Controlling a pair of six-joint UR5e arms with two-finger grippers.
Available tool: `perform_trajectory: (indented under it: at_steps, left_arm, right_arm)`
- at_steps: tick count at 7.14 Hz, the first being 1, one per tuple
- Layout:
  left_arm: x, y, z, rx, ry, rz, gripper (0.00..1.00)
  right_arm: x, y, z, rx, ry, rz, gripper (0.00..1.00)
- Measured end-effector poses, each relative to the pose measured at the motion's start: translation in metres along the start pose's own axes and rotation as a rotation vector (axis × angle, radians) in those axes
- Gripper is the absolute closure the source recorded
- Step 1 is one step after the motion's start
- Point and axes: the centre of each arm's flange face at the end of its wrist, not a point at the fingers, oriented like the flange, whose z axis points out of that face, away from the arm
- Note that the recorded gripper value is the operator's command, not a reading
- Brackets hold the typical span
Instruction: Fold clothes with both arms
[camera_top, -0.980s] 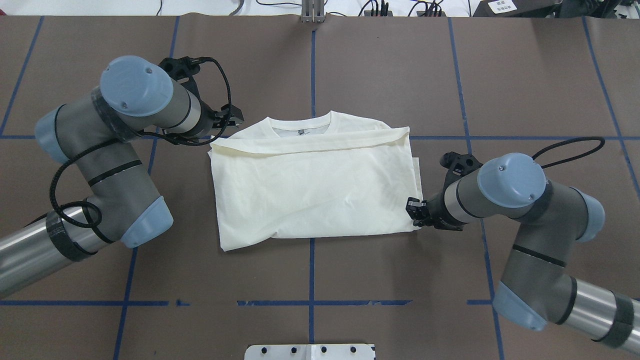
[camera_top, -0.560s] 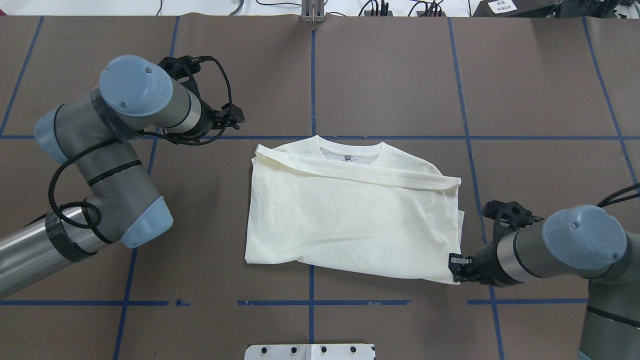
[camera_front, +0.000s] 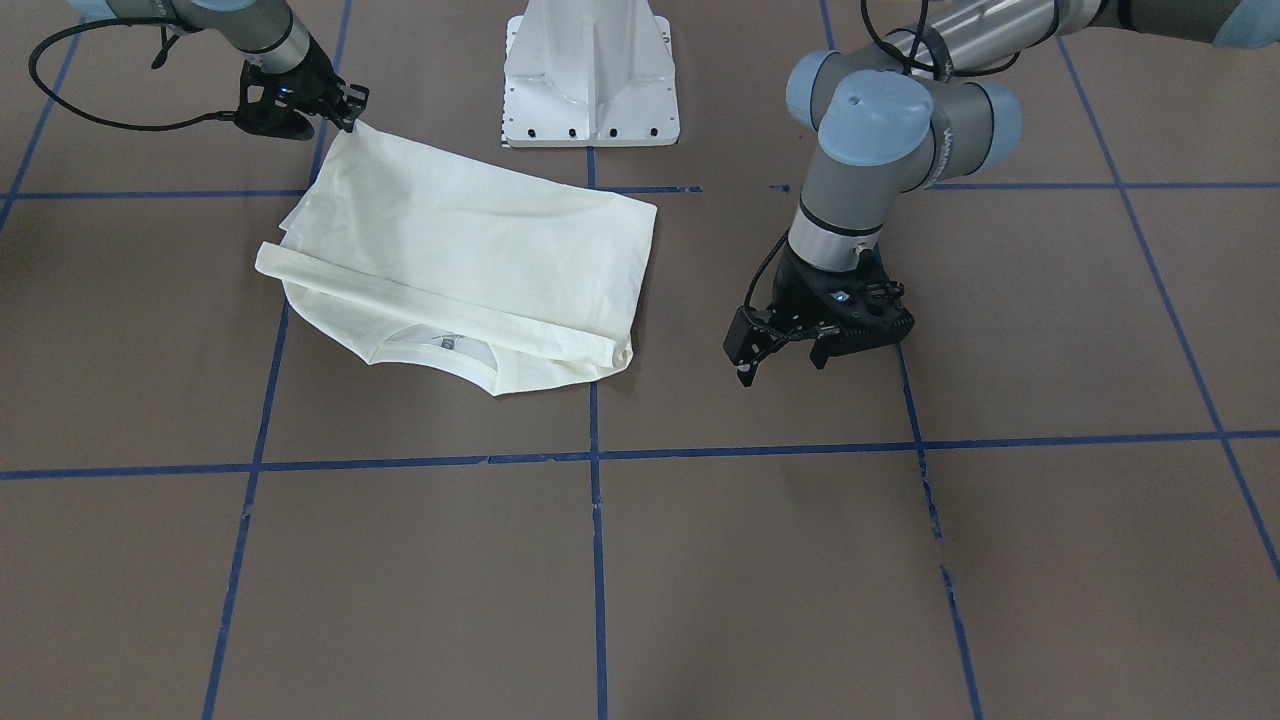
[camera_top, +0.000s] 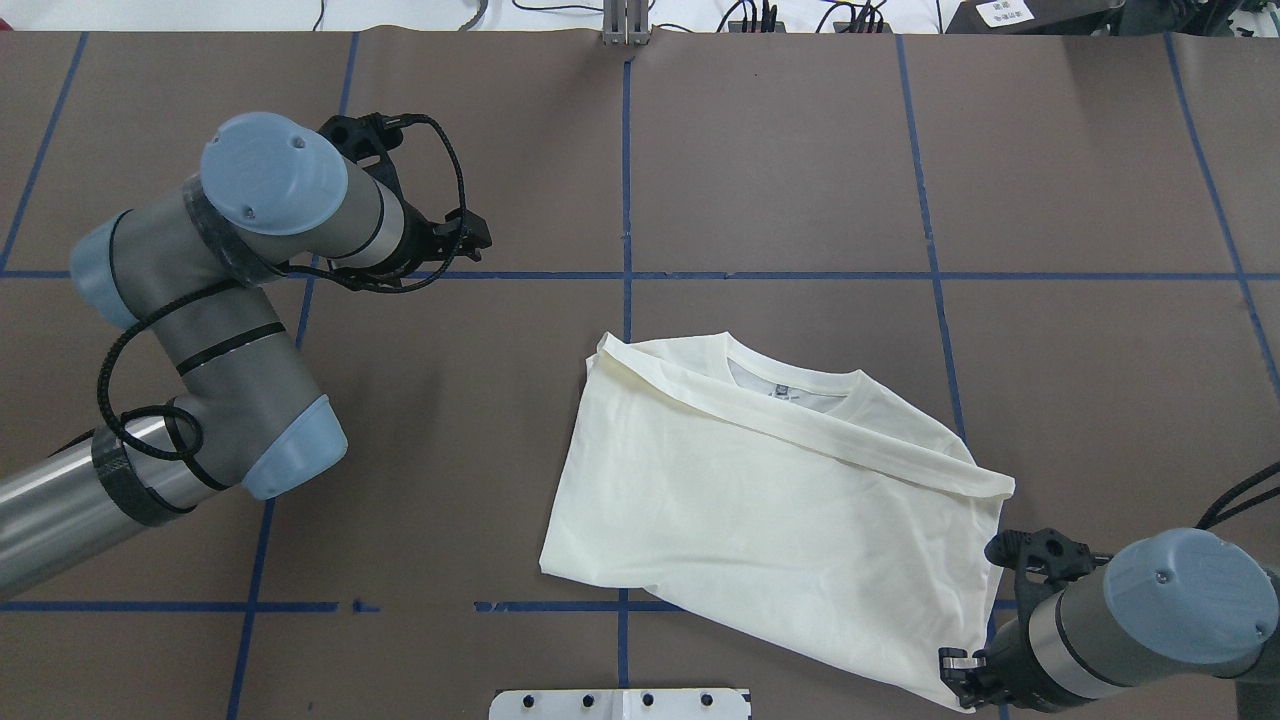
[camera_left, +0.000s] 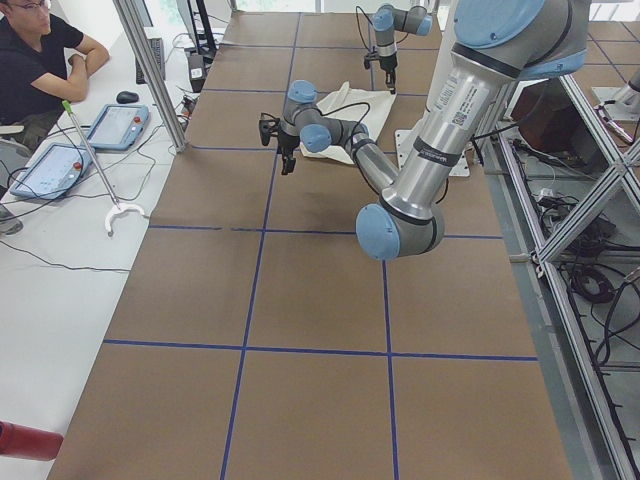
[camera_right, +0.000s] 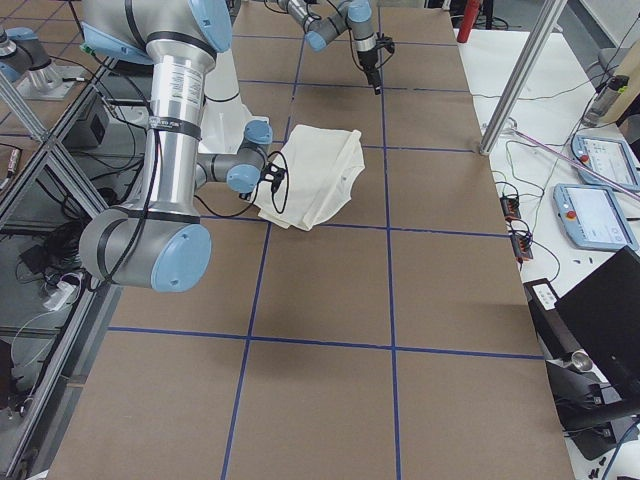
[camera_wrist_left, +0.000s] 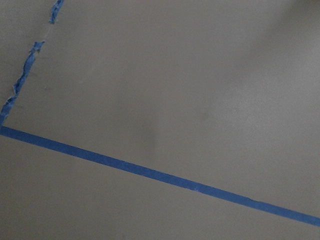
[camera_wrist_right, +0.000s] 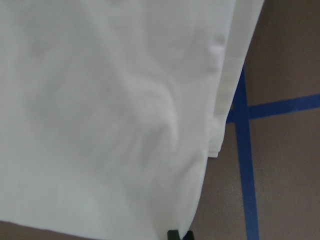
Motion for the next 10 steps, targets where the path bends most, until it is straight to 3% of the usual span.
perform_trajectory:
  at_steps: [2,4,5,6,7,10]
  left_arm:
    - [0.009,0.02,-0.008,-0.05,0.03,-0.022,0.01]
    - [0.023,0.076,-0.003,-0.132,0.042,-0.102,0.05]
    - [0.026,0.112,0.003,-0.177,0.028,-0.165,0.17]
    - [0.027,0.15,0.008,-0.222,0.005,-0.229,0.38]
    - [0.028,0.185,0.012,-0.261,-0.018,-0.28,0.5]
    - [0.03,0.248,0.018,-0.309,-0.062,-0.368,0.58]
  right_arm:
    - [-0.011,-0.015,-0.022,0.041,-0.055,0.029,0.0]
    - [-0.028,-0.057,-0.066,0.138,-0.156,0.085,0.0]
    - [-0.036,-0.075,-0.087,0.182,-0.202,0.105,0.0]
    - [-0.04,-0.089,-0.102,0.217,-0.232,0.117,0.0]
    - [-0.043,-0.097,-0.111,0.238,-0.249,0.124,0.0]
    - [-0.047,-0.107,-0.112,0.255,-0.256,0.13,0.0]
